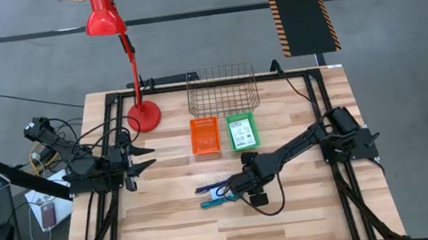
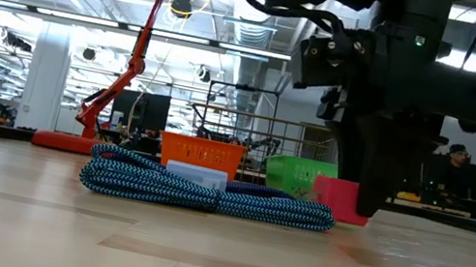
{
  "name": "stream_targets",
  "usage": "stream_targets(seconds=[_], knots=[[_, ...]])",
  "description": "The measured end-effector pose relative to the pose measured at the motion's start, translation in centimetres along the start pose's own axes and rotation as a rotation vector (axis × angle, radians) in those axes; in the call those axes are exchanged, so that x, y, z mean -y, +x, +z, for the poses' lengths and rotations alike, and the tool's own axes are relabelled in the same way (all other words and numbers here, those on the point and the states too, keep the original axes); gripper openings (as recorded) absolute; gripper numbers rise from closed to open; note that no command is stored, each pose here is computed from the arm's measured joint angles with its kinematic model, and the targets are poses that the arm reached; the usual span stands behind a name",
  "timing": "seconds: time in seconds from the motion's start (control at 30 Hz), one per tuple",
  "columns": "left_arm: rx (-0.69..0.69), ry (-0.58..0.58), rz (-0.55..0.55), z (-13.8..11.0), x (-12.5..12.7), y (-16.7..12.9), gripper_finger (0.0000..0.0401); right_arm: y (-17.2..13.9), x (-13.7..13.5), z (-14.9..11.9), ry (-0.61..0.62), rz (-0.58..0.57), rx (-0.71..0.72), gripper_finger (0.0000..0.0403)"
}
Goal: Pick and place items into bin
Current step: Put the pink charger adapter into the orange bin
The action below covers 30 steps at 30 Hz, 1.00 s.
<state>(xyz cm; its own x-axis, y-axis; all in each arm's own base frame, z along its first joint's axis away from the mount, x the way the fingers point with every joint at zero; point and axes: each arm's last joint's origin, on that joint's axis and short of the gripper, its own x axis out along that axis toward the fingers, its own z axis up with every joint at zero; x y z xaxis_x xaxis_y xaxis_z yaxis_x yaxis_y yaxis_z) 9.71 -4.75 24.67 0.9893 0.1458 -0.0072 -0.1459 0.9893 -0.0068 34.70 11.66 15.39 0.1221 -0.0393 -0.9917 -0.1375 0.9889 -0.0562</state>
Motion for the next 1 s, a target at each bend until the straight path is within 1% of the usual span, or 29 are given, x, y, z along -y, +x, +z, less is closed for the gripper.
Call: stream_targets(seconds=[0.03,0.23,0.37,0.63,0.8,1.0], knots=[[0.000,0.001,0.000,0.0,0.0,0.0,0.0142,-0.1,0.0,0.0,0.000,0.000,-0.001,0.0139],[0.005,-0.003,0.000,0.1,0.0,0.0,0.0142,-0.6,0.1,-0.1,0.000,0.000,0.005,0.0138],[0.006,-0.002,-0.007,0.1,0.0,0.0,0.0142,-1.2,0.1,0.1,0.000,-0.007,0.001,0.0147],[0.010,0.082,-0.116,0.1,0.3,0.0,0.0142,-2.6,0.4,0.9,-0.018,-0.033,0.017,0.0138],[0.002,0.223,-0.160,-0.2,0.7,0.2,0.0142,-3.5,0.9,1.5,-0.010,-0.053,0.027,0.0146],[-0.050,0.448,-0.173,-1.0,1.6,1.1,0.0142,-4.8,1.5,2.3,-0.022,-0.053,0.052,0.0138]])
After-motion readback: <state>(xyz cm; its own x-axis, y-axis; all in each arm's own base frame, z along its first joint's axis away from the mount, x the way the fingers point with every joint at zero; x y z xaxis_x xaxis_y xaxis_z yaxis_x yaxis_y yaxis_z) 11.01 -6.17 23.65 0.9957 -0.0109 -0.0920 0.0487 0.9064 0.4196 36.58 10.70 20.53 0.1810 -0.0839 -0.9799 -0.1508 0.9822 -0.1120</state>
